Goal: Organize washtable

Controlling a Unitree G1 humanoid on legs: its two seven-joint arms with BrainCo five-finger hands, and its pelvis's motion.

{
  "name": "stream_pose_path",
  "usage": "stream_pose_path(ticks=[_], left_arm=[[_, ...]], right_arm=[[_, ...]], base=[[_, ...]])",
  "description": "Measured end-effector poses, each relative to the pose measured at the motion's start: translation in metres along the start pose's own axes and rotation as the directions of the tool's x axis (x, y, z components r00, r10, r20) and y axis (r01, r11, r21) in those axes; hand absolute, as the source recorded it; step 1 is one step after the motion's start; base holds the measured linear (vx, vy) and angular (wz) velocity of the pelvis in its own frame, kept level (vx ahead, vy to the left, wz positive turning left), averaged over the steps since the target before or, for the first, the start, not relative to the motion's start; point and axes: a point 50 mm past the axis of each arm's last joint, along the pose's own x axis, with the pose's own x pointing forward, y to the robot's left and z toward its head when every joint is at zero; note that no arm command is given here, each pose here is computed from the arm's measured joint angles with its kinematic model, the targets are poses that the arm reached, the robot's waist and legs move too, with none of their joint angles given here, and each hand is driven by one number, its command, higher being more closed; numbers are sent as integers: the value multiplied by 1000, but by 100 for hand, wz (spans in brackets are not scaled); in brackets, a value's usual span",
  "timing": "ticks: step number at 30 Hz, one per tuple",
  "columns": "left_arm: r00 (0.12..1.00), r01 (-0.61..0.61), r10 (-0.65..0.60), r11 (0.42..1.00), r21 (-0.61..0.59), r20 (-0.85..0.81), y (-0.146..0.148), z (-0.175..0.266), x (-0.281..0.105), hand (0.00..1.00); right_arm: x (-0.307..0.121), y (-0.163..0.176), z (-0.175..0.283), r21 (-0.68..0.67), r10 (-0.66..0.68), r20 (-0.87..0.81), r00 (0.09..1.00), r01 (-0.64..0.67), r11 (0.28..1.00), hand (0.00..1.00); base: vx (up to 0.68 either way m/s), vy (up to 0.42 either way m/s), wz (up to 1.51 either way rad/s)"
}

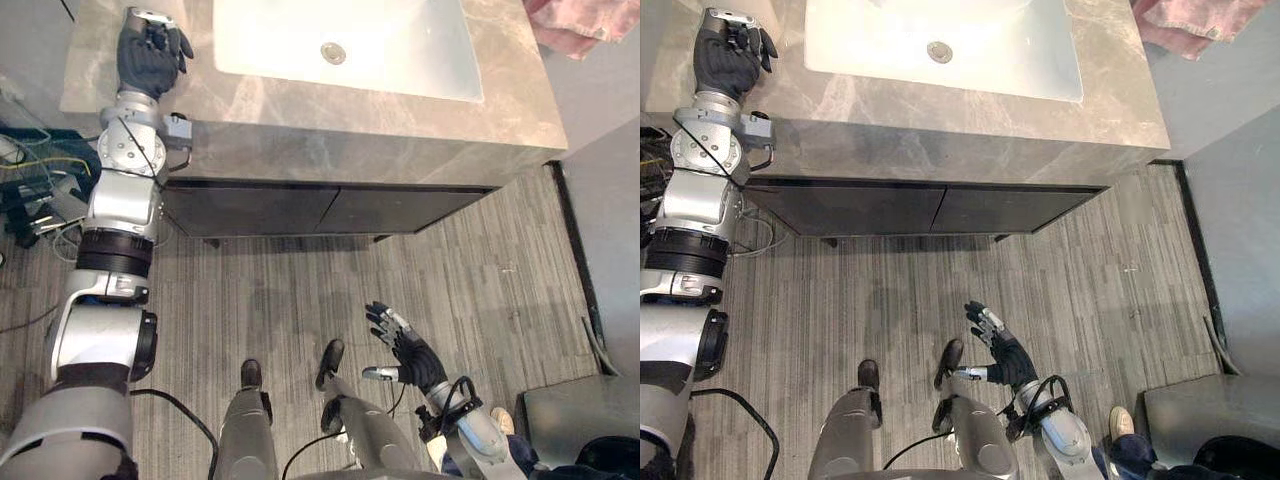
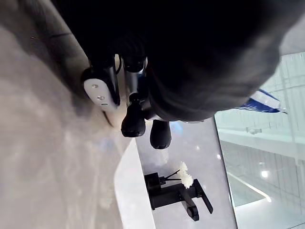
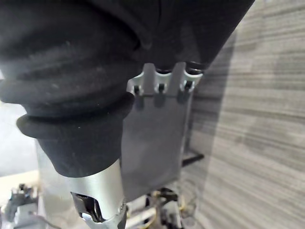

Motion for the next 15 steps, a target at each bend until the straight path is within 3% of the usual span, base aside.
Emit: stream_pose_path(ticks=[15], left_arm=[[999,-37,37,999,7,8,9,2,2,100]], right_arm=[[-1,0,-1,-8,13,-10,1000,-13,1000,0]], base=[[37,86,-4]])
